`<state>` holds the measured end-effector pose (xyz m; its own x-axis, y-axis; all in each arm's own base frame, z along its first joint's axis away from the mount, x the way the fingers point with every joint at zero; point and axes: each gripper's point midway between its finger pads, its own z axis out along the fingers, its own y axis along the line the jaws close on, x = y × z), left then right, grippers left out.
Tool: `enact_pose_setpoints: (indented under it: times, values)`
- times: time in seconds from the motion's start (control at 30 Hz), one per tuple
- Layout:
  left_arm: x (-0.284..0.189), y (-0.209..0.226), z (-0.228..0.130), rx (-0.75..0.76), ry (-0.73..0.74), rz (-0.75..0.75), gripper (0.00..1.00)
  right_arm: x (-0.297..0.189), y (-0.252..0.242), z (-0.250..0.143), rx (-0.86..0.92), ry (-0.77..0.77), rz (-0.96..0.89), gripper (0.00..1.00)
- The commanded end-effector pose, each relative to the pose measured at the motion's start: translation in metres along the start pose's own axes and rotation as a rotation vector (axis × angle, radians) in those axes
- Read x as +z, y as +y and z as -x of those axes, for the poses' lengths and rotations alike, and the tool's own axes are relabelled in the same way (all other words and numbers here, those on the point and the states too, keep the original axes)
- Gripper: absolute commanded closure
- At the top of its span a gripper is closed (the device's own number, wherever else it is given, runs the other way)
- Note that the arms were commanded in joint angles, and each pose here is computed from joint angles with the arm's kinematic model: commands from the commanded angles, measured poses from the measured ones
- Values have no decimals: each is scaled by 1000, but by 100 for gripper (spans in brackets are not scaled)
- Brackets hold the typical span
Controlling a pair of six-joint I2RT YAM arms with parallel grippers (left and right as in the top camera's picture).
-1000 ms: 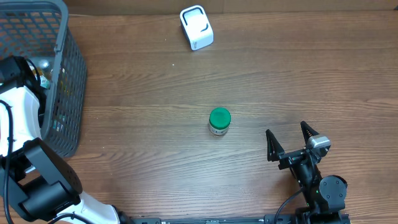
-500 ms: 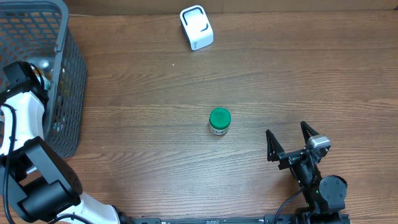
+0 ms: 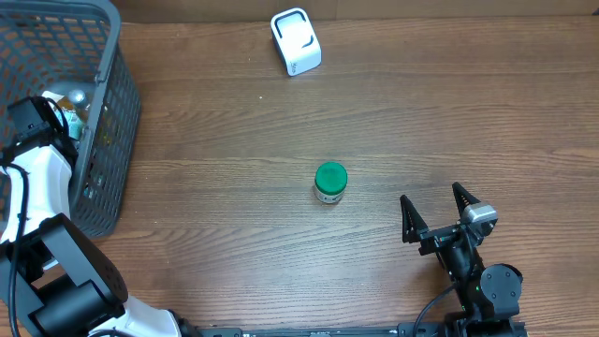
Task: Scan the item barcode
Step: 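Grasp the blue tissue pack with the left gripper and lift it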
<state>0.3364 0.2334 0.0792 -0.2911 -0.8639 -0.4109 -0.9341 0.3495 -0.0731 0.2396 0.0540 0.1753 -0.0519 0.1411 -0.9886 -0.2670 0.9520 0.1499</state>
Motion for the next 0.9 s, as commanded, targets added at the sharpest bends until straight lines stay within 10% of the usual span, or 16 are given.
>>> enact_pose_setpoints:
  times: [0.0, 0.87]
  values:
    - [19, 12, -21, 88, 78, 53, 55, 0, -2, -2, -1, -4, -9, 0]
    - [15, -2, -18, 150, 274, -4, 29, 0, -2, -2, -1, -4, -10, 0]
